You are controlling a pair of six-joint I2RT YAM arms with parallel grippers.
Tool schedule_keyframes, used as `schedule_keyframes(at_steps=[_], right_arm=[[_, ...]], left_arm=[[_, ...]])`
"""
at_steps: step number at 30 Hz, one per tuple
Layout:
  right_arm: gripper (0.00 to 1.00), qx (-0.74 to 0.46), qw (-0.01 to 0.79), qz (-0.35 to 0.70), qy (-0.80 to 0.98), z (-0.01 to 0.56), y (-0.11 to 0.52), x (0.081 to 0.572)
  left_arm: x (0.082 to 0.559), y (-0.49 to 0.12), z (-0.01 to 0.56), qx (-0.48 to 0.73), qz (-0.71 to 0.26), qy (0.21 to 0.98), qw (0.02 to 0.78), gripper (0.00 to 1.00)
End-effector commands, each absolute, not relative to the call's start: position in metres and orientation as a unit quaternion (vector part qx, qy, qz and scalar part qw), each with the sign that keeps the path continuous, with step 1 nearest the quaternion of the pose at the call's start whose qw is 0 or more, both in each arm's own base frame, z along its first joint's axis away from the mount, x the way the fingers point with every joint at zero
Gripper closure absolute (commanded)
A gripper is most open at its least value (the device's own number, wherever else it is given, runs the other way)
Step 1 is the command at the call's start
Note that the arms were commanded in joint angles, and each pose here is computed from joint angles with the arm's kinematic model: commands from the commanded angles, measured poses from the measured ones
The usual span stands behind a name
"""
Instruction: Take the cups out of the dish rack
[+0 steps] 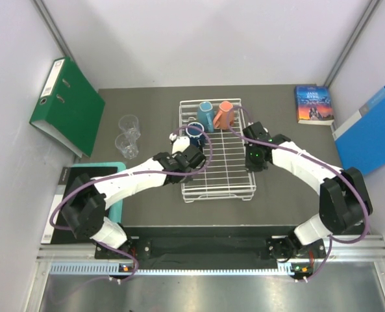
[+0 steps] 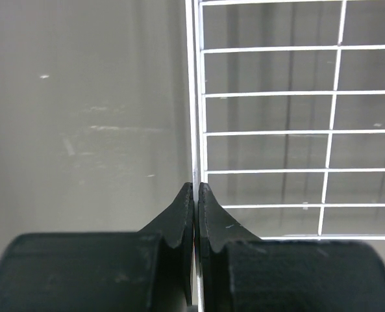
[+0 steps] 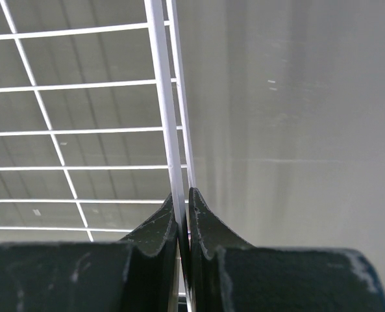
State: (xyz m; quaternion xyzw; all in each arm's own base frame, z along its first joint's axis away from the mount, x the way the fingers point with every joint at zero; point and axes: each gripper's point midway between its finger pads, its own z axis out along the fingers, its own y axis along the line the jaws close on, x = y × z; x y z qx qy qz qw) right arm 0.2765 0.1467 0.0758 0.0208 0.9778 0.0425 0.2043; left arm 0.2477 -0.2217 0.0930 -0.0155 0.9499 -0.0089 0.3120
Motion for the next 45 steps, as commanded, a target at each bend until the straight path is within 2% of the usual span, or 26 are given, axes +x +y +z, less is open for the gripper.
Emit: schedule_keyframes(at_steps=[1, 16, 35, 42, 43, 45], right_arm=[[1.0, 0.071, 0.228, 0.163, 0.957, 0.071, 0.221, 0.305], [1.0, 0.021, 0.191, 0.207, 0.959, 0.057, 0.294, 0.284], [1.0, -0.018, 0.153, 0.226, 0.962, 0.036, 0.338, 0.255], [1.0, -0.026, 0.183, 0.207, 0.961, 0.054, 0.334, 0.262], [0.98, -0.03, 0.19, 0.196, 0.962, 0.055, 0.33, 0.264], [0.81, -0.031, 0.21, 0.187, 0.959, 0.069, 0.327, 0.272]], left_arm=[[0.227, -0.218, 0.103, 0.002, -0.046, 0.964, 0.262, 1.0], [0.241, -0.156, 0.095, -0.046, 0.013, 0.972, 0.23, 1.0], [0.252, -0.118, 0.087, -0.07, 0.047, 0.975, 0.206, 1.0], [0.261, -0.12, 0.095, -0.068, 0.042, 0.973, 0.215, 1.0], [0.262, -0.121, 0.096, -0.067, 0.04, 0.973, 0.216, 1.0], [0.265, -0.123, 0.098, -0.067, 0.035, 0.973, 0.218, 1.0]])
